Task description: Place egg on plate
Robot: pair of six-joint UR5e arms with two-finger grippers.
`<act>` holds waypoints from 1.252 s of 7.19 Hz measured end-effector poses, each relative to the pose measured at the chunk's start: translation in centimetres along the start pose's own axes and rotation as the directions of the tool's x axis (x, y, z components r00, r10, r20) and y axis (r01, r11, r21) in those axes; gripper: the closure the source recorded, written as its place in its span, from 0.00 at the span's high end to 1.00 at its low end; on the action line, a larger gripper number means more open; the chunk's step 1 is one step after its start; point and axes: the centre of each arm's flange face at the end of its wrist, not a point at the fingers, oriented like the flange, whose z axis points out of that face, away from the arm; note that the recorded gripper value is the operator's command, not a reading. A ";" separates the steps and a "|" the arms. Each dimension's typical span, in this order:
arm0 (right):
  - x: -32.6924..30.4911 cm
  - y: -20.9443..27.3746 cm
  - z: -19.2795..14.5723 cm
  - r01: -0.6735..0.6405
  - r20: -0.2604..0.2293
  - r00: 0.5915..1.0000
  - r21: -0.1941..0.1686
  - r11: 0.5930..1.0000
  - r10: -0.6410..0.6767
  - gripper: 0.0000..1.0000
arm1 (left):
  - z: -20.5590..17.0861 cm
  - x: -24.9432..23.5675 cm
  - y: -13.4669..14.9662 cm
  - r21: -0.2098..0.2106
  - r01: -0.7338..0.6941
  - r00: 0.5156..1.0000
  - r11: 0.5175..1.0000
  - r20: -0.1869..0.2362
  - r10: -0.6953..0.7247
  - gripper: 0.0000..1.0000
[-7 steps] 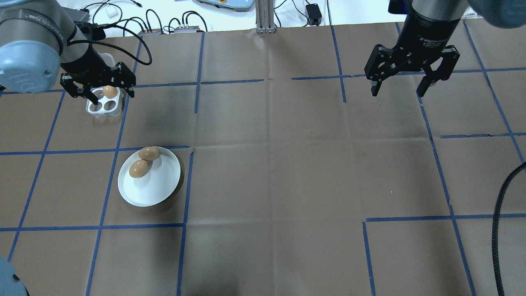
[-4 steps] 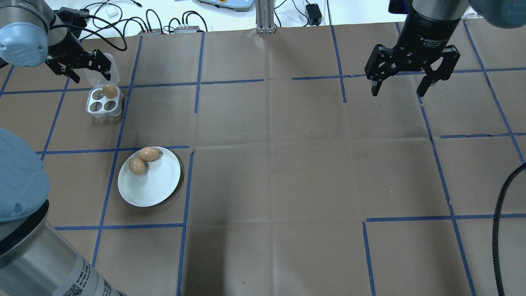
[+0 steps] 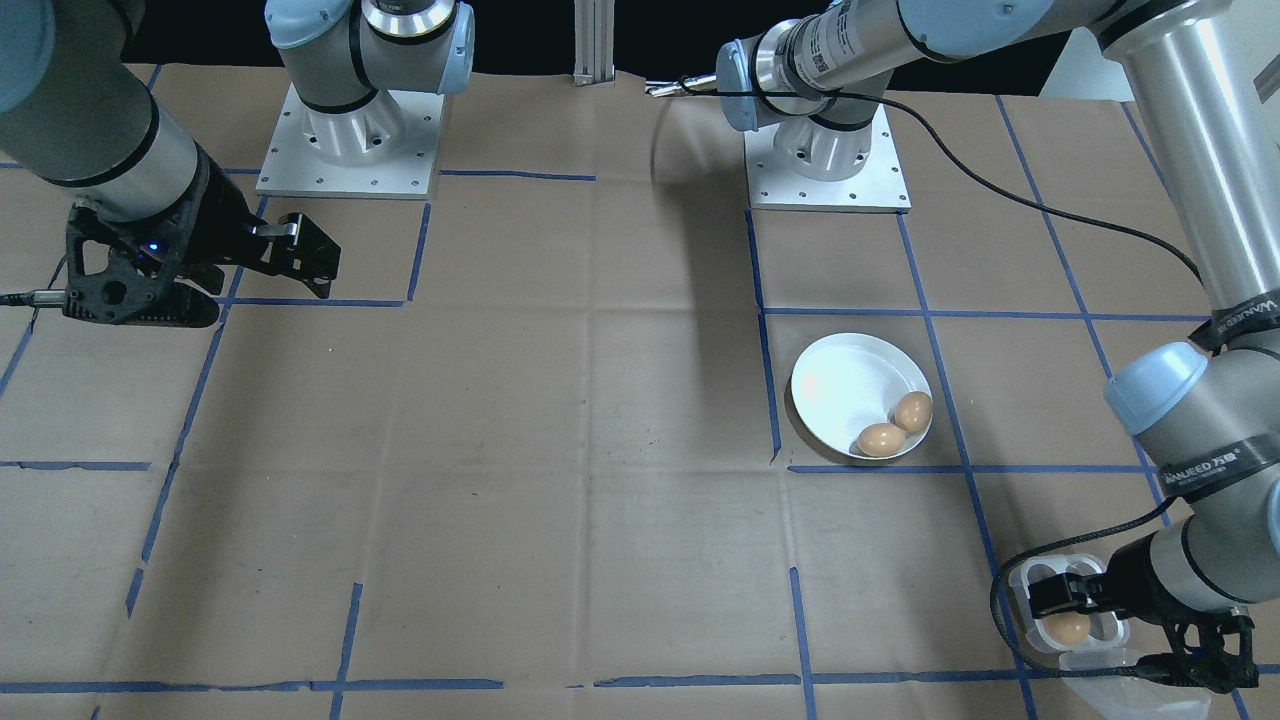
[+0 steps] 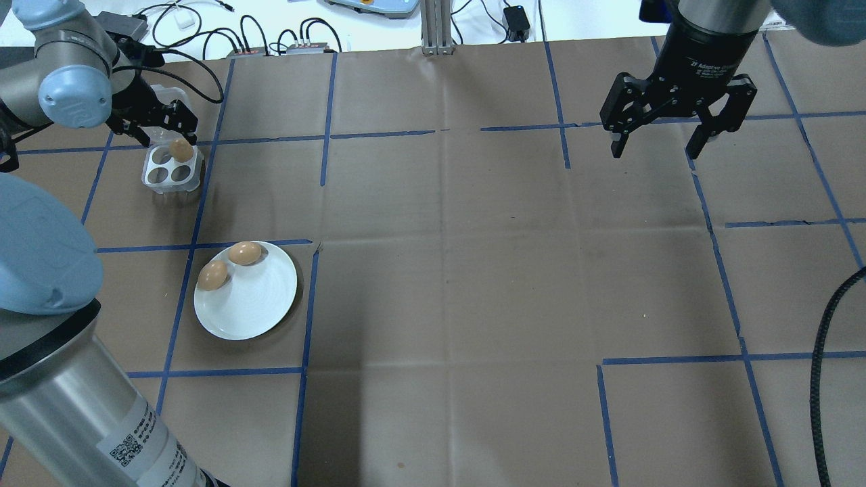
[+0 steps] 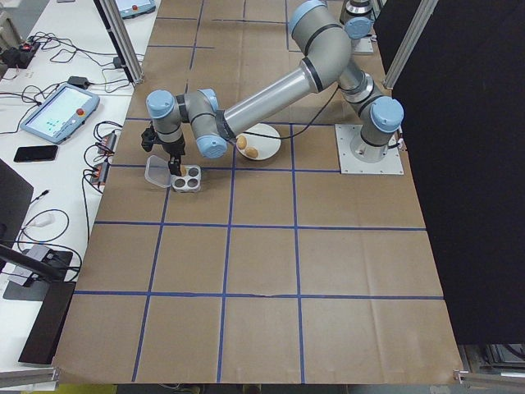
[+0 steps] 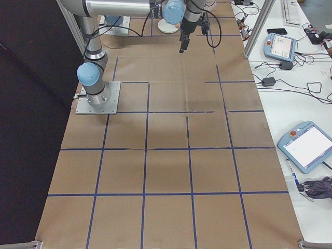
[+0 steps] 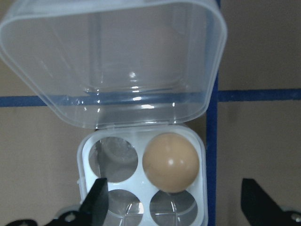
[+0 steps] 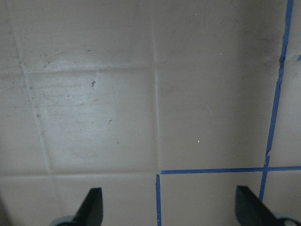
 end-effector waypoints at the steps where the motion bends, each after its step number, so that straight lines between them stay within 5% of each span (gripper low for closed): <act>1: 0.0 0.0 0.0 0.000 -0.001 1.000 0.000 1.000 0.000 1.00 | 0.8 -0.1 0.0 -0.007 -0.015 1.000 1.000 -0.001 0.015 0.79; 7: 0.0 0.0 0.0 0.000 0.000 1.000 0.000 1.000 0.000 1.00 | 0.4 -0.2 -0.7 0.015 -0.006 1.000 1.000 0.006 0.006 0.27; 9: 0.0 0.0 0.0 0.000 -0.001 1.000 0.000 1.000 0.000 1.00 | -0.5 0.1 -0.6 0.021 0.008 1.000 1.000 0.005 -0.008 0.26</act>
